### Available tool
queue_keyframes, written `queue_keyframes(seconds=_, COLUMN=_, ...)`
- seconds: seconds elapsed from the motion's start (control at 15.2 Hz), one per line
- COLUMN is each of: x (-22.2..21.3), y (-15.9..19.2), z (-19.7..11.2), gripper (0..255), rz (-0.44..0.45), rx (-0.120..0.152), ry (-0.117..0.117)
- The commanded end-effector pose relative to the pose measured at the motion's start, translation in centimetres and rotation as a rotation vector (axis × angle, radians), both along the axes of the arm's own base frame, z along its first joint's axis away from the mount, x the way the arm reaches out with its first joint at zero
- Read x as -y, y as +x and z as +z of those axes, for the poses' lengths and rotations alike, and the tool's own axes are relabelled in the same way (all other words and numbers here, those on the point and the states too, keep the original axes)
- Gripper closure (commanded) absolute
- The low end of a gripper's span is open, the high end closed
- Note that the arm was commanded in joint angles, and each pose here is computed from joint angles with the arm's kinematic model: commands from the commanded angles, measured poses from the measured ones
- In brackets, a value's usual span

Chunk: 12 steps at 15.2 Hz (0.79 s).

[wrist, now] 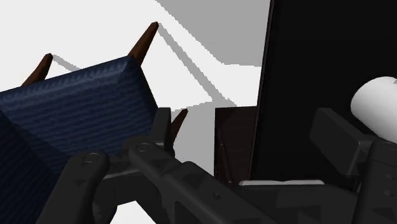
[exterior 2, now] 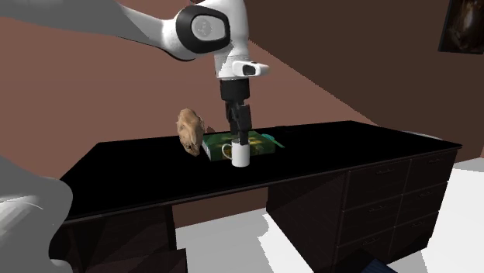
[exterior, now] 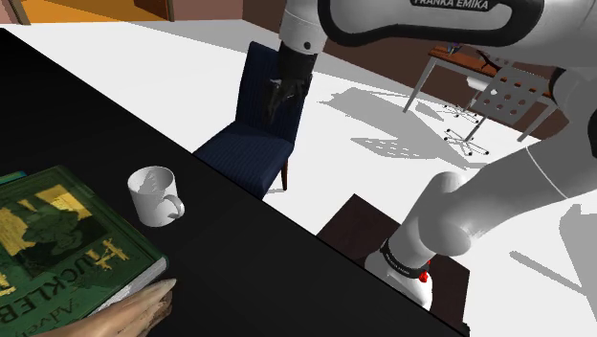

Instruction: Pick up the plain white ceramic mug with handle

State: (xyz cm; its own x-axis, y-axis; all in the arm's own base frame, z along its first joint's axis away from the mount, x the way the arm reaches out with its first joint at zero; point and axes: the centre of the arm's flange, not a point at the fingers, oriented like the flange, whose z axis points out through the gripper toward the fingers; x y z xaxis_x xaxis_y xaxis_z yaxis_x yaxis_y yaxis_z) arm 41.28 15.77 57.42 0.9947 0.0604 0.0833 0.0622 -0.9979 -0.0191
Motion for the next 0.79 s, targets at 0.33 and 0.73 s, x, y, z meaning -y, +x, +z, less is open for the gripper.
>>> queue_keyframes(seconds=0.33, x=-8.4, y=4.2, z=-2.6, gripper=0, rz=0.071, rx=-0.041, ry=-0.013)
queue_keyframes(seconds=0.73, x=-15.7, y=7.1, z=-5.1, gripper=0, rz=0.131, rx=-0.077, ry=-0.025)
